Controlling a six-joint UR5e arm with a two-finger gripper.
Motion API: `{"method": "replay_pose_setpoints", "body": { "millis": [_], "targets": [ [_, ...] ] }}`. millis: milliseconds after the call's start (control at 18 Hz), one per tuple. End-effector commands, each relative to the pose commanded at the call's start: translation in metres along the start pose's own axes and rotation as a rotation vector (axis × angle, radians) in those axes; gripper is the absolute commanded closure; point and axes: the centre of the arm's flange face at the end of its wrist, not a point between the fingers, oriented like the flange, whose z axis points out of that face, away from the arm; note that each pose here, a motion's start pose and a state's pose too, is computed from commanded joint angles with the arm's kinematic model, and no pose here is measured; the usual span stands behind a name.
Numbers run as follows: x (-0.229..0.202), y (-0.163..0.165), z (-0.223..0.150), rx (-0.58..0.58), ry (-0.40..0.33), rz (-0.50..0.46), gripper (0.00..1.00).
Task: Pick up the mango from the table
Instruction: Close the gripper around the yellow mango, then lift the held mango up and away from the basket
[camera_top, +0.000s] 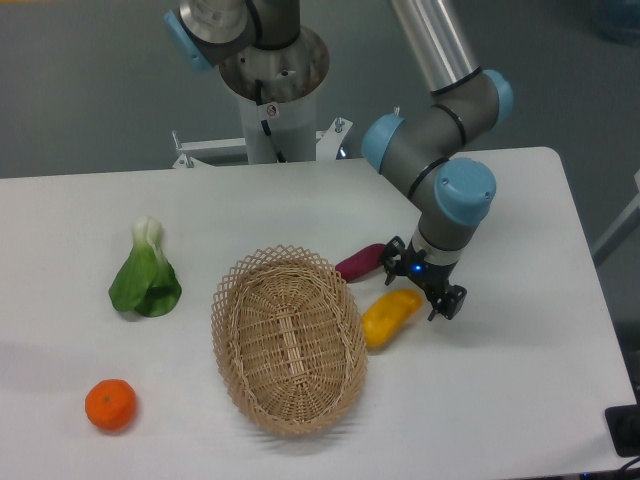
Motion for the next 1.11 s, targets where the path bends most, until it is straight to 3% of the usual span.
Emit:
{"method": "replay_pose_setpoints", "body": {
  "millis": [222,333,667,1111],
  "targets": [
    [0.000,0.000,0.001,-0.002,0.001,0.000,0.60],
    [-0.001,0.000,-0.001,-0.001,-0.003,0.000,0.78],
    [-0.016,0.002,-0.030,0.006,-0.061,-0.006,0.79],
    [-0.075,0.026,-0.114,0.019,-0.212,-0.099,0.78]
  ]
}}
